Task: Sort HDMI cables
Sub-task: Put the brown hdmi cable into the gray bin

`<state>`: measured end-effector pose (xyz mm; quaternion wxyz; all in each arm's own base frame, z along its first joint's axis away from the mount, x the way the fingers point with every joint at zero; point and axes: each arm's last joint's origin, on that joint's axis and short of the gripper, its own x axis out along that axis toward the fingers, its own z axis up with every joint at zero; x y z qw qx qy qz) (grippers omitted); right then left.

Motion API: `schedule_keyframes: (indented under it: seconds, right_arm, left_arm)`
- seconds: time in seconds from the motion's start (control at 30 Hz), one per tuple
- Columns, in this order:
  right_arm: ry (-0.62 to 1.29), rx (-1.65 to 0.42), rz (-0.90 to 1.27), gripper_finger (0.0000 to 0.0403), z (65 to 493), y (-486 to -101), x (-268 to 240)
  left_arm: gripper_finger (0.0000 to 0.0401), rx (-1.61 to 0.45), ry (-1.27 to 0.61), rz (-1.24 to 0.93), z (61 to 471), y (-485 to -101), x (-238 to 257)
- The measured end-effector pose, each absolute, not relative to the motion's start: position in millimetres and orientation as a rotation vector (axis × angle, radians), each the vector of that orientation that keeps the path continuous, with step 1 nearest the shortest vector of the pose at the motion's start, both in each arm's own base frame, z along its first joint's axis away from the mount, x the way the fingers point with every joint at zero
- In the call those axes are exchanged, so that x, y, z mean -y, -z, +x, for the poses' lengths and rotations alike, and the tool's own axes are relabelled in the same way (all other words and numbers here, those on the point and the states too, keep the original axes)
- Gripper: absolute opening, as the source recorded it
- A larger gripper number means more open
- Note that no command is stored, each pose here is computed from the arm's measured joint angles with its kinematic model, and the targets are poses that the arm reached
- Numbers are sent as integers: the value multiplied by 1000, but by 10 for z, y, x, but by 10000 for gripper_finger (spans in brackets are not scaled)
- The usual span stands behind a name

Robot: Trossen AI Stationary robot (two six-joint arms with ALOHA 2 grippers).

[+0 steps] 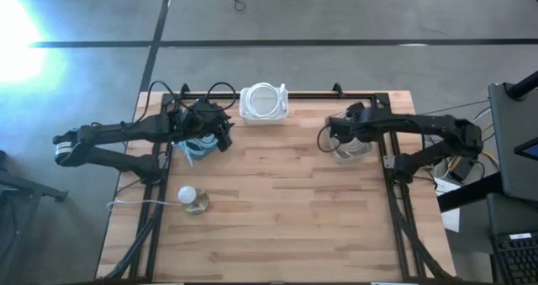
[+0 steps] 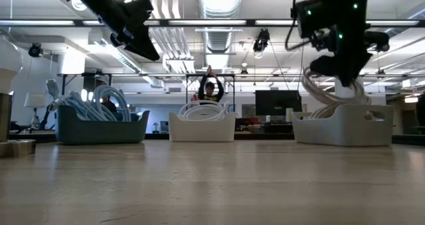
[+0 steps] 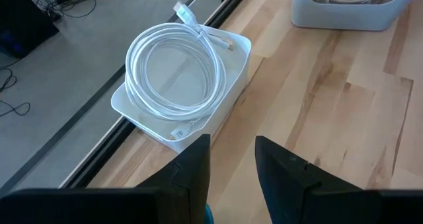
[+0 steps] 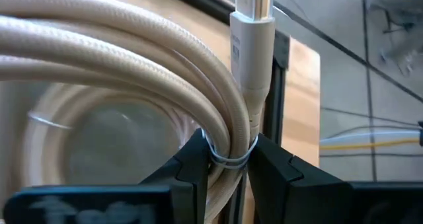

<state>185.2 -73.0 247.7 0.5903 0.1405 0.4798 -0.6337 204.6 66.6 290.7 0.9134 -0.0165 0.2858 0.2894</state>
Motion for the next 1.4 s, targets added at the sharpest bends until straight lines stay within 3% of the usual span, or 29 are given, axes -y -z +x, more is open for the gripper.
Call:
schedule_keyframes:
  seconds: [0.3,0.67,0.93,1.2,1.4]
  right_arm:
    - [1501,-1199,287,84,1732,-2232,698]
    - [1521,-1203,287,148,1700,-2175,700]
    - [1485,-1139,308,175,1812,-2361,732]
    - [1409,-1051,321,169,1962,-2600,749]
    - [1149,-970,327,137,2216,-2430,678]
  left_arm:
    - [124,-588,-597,-35,2046,-2908,-666]
    - [124,-586,-598,-41,2046,-2907,-666]
    - [124,-587,-598,-40,2046,-2905,-666]
    - [124,-587,-598,-40,2045,-2905,-666]
    - [124,-588,-598,-40,2045,-2901,-666]
